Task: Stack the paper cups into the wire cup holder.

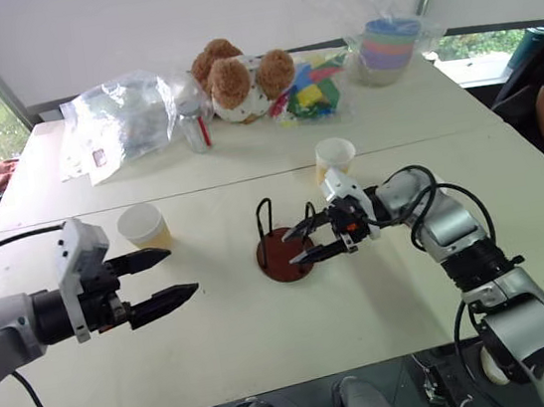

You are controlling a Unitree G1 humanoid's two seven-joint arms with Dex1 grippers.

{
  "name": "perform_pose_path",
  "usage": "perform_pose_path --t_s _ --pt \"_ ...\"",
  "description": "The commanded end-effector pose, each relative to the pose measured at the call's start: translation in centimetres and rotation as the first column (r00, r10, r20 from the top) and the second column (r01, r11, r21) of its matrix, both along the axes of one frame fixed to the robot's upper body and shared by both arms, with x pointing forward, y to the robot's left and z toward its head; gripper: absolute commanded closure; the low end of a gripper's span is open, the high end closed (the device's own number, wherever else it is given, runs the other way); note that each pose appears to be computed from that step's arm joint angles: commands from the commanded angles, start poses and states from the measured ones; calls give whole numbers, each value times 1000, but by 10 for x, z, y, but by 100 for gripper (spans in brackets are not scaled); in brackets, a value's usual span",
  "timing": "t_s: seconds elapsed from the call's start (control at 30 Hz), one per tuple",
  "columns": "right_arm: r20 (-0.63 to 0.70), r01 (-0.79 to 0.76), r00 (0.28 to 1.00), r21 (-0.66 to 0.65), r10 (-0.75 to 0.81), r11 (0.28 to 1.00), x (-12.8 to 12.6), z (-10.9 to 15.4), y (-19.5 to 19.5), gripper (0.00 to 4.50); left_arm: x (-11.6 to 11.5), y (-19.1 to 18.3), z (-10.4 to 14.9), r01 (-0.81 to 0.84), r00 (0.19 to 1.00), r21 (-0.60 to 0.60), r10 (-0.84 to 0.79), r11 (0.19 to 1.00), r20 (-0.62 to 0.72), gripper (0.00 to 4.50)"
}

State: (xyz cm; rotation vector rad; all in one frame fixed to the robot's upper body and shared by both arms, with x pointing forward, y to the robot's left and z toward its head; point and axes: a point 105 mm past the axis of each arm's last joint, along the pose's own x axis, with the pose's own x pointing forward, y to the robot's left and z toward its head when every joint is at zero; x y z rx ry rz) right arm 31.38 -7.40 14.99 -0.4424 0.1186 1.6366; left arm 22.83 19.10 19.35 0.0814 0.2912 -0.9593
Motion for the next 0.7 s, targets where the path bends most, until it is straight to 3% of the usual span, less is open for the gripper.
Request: perform_pose_path --t_s 0.03,0.37,0.53,0.63,0.7 --pt "35 28 999 -3 -28 1000 -3 6 -8 19 4 2 5 5 1000 24 -5 1000 24 0" --pt "-34 282 958 -90 -286 955 -26 2 -54 8 6 2 5 62 998 62 -62 996 10 0" --pt "22 417 908 -125 -418 900 -22 37 -77 8 9 -6 12 130 988 181 -143 975 59 0" --pt "76 443 896 -204 -437 873 -21 50 -93 8 15 -17 24 165 977 188 -187 968 105 0" --pt "132 505 863 -200 -487 840 -6 64 -104 8 17 -19 29 180 971 199 -206 963 118 0"
